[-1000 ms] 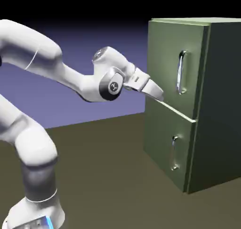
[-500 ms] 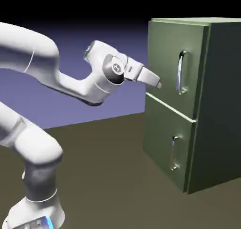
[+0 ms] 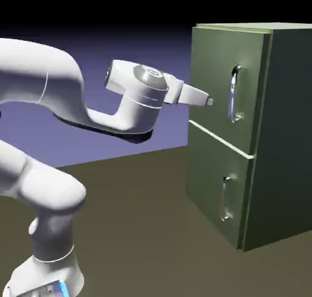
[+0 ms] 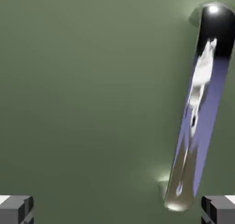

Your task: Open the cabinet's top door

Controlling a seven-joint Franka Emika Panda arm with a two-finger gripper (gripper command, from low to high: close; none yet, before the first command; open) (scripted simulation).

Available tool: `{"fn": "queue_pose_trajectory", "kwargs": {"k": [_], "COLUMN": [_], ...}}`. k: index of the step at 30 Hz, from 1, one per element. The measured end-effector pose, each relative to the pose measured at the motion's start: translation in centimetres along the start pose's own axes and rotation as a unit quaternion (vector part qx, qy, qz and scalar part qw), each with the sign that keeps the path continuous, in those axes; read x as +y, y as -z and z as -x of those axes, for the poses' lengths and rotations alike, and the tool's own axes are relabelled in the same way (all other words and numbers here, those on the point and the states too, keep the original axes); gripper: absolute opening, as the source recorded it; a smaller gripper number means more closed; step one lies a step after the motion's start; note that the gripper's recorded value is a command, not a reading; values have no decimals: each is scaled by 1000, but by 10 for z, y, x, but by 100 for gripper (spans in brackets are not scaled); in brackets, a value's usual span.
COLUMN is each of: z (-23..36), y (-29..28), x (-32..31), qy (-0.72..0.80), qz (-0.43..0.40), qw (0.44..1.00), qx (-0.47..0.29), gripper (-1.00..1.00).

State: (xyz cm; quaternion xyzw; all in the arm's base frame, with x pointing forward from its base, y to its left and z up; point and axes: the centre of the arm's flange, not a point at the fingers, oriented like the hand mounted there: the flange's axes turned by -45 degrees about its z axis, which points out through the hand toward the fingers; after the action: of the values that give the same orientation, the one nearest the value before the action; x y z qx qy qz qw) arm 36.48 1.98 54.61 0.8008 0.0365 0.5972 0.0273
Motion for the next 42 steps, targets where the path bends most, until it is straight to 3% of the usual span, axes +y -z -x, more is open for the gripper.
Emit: {"fn": "queue_pose_trajectory", "kwargs": {"k": [20,24,25,42], "z": [14,2,-1,17], "y": [-29,-69,-77,-2], "x": [54,53,52,7], "qy": [-41,-42,-41,-59], "qz": [-20,-21,-20,108], "qw": [988,988,988,983], "qx": [145,145,145,139], "gripper": [0,0,-100,-100]}}
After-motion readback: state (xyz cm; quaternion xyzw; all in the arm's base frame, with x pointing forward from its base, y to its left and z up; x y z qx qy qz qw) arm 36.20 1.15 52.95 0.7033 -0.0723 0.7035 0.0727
